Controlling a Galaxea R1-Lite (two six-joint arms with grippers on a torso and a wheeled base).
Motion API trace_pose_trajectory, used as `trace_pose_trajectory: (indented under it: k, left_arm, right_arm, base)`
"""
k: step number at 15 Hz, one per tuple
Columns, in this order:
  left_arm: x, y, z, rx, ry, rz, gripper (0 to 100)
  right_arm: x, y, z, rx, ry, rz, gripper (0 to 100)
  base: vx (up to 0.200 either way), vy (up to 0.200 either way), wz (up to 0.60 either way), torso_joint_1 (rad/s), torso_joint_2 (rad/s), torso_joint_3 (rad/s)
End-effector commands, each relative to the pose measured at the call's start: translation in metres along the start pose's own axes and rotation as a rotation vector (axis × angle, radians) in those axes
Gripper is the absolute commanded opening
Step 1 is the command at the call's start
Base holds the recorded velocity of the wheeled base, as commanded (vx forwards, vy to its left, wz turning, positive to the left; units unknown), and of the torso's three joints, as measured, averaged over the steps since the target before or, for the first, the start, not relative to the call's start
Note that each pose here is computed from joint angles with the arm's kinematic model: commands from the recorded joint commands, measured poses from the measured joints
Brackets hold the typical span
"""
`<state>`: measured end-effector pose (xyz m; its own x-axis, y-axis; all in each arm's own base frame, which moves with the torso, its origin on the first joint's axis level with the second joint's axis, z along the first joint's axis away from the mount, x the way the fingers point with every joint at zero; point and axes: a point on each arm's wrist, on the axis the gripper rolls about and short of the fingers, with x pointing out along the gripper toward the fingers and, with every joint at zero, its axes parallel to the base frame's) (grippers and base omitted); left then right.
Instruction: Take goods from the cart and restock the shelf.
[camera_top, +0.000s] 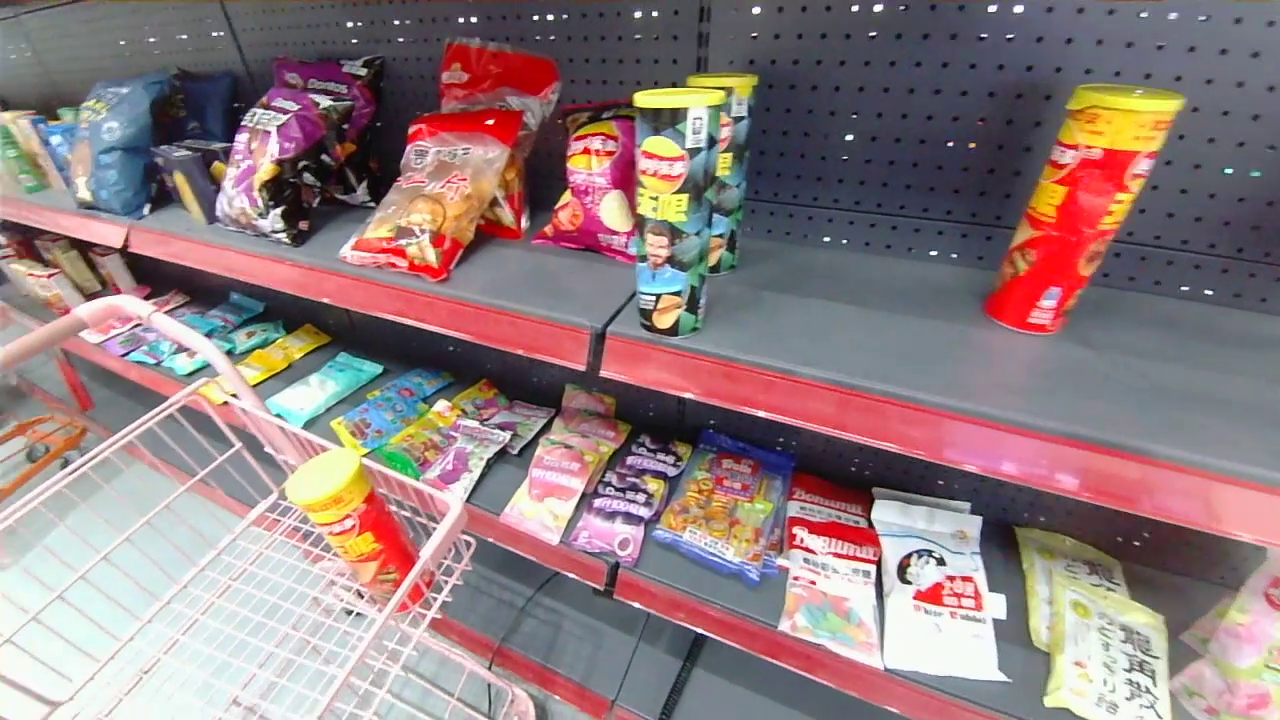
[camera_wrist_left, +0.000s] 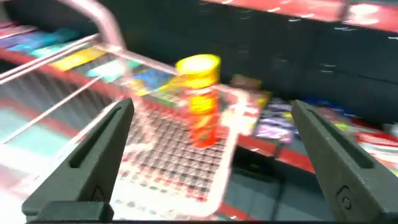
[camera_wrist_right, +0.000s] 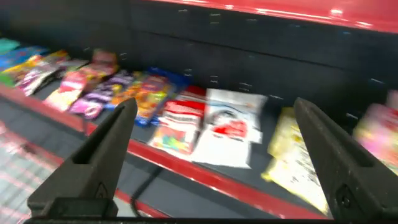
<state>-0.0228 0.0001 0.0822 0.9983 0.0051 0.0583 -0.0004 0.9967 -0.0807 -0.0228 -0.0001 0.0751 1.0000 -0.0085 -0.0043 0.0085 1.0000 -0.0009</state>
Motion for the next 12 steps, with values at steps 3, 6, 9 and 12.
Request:
trace_pose_trajectory:
  k: [3,6,9,12]
  left_arm:
    - [0.0,0.0,0.0,0.001,0.0,-0.001,100]
    - [0.0,0.0,0.0,0.009,0.003,-0.02,100]
    - [0.003,-0.003,0.041,-0.07,-0.006,-0.065,100]
    - [0.054,-0.01,0.114,-0.183,0.113,0.007,100]
  right_arm:
    - [0.0,0.0,0.0,-0.001,0.0,-0.001,100]
    - [0.0,0.0,0.0,0.001,0.0,0.001,100]
    - [0.0,0.0,0.0,0.002,0.0,0.001,100]
    - [0.0,0.0,0.0,0.002,0.0,-0.001,100]
  base:
    - [0.0,0.0,0.6,-0.019,0.08,0.051]
    - [0.0,0.0,0.2,-0.002,0.01,0.007]
    - [0.0,0.0,0.0,0.0,0.0,0.0]
    - [0.0,0.0,0.0,0.0,0.0,0.0]
